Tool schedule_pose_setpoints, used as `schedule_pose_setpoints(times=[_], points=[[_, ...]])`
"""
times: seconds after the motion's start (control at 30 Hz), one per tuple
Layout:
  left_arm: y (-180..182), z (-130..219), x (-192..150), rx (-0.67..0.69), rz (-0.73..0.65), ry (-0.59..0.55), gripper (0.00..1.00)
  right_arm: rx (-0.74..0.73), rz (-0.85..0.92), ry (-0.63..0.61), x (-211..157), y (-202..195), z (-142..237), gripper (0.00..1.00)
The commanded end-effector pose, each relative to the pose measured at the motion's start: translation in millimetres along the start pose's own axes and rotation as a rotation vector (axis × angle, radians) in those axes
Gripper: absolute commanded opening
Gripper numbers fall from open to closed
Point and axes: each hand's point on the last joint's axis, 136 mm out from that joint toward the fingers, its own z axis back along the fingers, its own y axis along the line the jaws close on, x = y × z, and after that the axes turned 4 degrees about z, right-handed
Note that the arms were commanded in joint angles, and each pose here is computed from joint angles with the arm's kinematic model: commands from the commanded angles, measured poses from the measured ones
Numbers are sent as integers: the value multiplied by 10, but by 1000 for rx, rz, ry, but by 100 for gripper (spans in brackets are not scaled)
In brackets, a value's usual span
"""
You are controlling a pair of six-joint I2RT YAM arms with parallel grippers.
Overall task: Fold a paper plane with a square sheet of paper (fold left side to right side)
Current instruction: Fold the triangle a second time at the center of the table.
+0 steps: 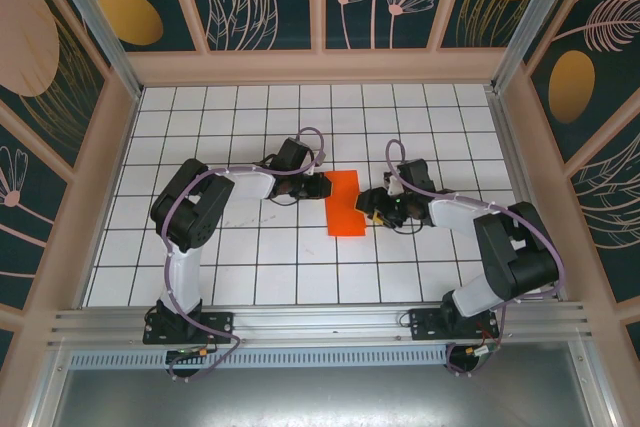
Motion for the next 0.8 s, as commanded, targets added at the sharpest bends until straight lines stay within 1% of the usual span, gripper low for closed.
schedule_pose_setpoints(times=[0.0,0.23,0.33,0.43,0.5,0.53,0.6,0.63,0.67,0.7,0.77], points=[[168,-104,-27,60,-18,-4,18,40,-17,30,-47,71,-60,57],[113,-67,2,42,-28,-18,18,68,-17,41,5,142,-135,57],[-3,25,70,14,-52,-48,24,108,-17,31,71,229,-147,57],[-159,199,182,-9,-97,-103,29,131,-14,37,119,281,-182,55],[-248,360,258,-13,-130,-155,38,127,-5,32,166,298,-189,54],[-281,430,277,-13,-144,-178,41,128,-3,27,195,305,-181,54],[-314,592,288,-7,-171,-227,45,129,3,18,253,324,-162,54],[-361,697,305,-14,-188,-264,45,131,5,12,284,335,-150,54],[-325,746,211,-9,-196,-274,46,136,7,9,309,348,-141,54],[-389,861,194,-19,-215,-306,47,142,8,8,330,364,-134,53],[-491,988,55,-23,-268,-340,49,155,15,11,370,413,-129,52]])
